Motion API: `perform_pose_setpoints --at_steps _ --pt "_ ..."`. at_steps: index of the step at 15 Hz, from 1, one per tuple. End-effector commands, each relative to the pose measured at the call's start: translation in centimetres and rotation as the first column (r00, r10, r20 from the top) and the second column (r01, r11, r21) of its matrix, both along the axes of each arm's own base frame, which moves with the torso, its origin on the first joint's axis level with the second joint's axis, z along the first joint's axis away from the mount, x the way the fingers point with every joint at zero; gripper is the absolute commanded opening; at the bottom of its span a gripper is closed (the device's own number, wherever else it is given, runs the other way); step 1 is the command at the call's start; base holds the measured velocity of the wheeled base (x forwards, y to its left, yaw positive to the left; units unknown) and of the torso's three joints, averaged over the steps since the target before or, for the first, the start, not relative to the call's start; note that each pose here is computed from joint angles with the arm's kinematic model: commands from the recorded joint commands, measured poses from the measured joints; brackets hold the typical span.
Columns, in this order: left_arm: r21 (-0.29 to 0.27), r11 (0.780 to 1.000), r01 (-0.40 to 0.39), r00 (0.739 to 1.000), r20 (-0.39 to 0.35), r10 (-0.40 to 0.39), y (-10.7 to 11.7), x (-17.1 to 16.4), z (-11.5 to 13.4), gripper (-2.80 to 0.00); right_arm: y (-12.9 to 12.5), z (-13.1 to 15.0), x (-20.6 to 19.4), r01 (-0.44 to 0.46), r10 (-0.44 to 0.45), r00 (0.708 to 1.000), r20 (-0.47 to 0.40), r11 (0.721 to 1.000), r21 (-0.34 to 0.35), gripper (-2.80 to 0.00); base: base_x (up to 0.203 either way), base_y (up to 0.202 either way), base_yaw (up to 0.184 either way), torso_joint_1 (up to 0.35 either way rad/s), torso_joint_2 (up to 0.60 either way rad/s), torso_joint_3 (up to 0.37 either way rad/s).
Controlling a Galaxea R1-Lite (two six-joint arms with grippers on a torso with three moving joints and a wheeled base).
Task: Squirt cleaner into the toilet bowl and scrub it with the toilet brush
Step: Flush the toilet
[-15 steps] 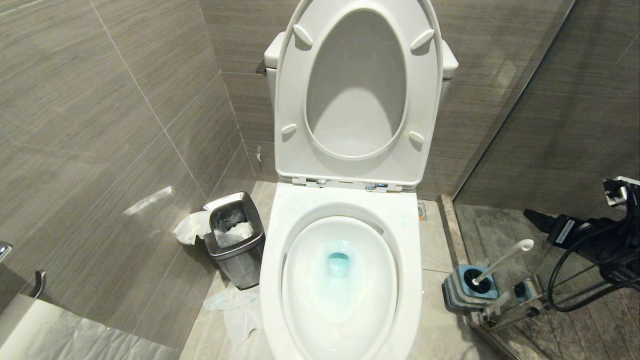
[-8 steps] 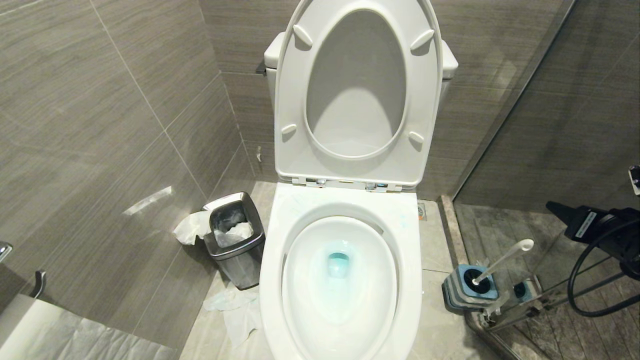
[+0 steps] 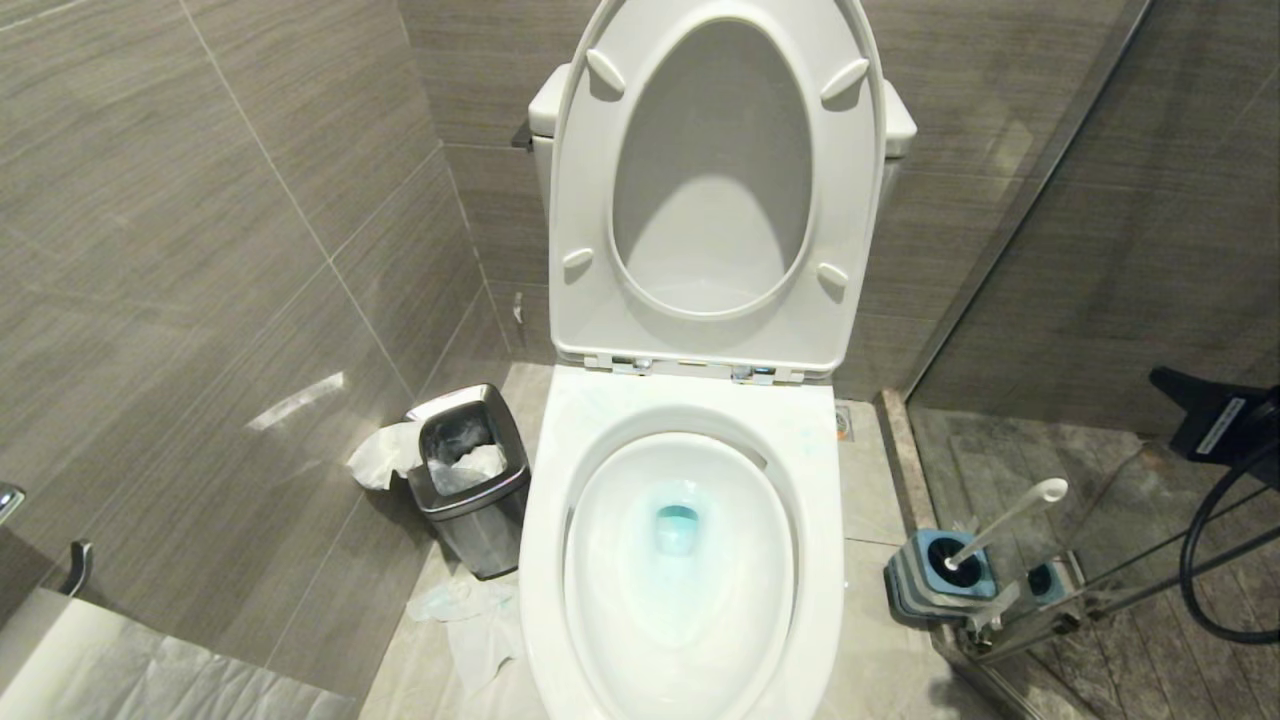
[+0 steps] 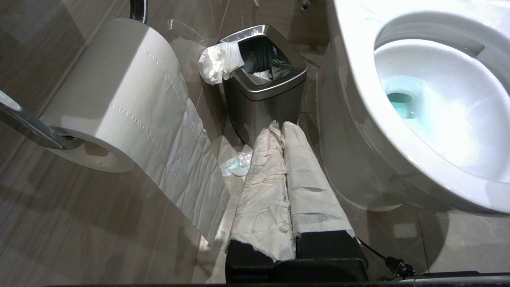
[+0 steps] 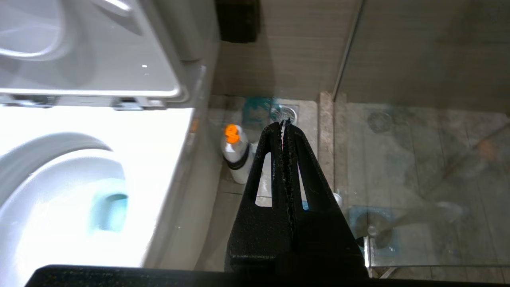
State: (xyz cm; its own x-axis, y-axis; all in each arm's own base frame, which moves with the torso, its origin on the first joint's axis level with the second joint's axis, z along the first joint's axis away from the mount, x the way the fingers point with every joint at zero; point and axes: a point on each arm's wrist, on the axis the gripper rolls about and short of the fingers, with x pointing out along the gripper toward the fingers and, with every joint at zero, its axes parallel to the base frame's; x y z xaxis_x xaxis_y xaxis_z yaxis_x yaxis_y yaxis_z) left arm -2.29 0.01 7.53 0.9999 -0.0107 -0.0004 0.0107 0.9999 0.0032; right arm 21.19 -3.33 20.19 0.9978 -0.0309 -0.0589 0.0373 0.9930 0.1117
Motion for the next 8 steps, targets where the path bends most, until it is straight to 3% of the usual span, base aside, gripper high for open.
perform_pose_setpoints --at_steps 1,4,8 --pt "0.000 1.000 0.000 1.000 -0.001 0.000 0.0 0.0 0.0 -2.80 0.4 1.7 -2.1 -0.018 0.019 0.997 0.069 1.000 -0.015 -2.80 0.000 0.000 0.000 0.000 0.00 0.000" --pt "0.000 1.000 0.000 1.000 -0.001 0.000 0.0 0.0 0.0 -2.80 1.3 2.6 -6.2 -0.068 0.072 0.994 0.081 0.997 -0.048 -2.80 0.000 0.000 0.000 0.000 0.00 0.000" --pt "0.000 1.000 0.000 1.000 -0.001 0.000 0.0 0.0 0.0 -2.80 2.3 1.1 -11.5 -0.099 0.109 0.992 0.069 0.986 -0.137 -2.80 0.000 0.000 0.000 0.000 0.00 0.000"
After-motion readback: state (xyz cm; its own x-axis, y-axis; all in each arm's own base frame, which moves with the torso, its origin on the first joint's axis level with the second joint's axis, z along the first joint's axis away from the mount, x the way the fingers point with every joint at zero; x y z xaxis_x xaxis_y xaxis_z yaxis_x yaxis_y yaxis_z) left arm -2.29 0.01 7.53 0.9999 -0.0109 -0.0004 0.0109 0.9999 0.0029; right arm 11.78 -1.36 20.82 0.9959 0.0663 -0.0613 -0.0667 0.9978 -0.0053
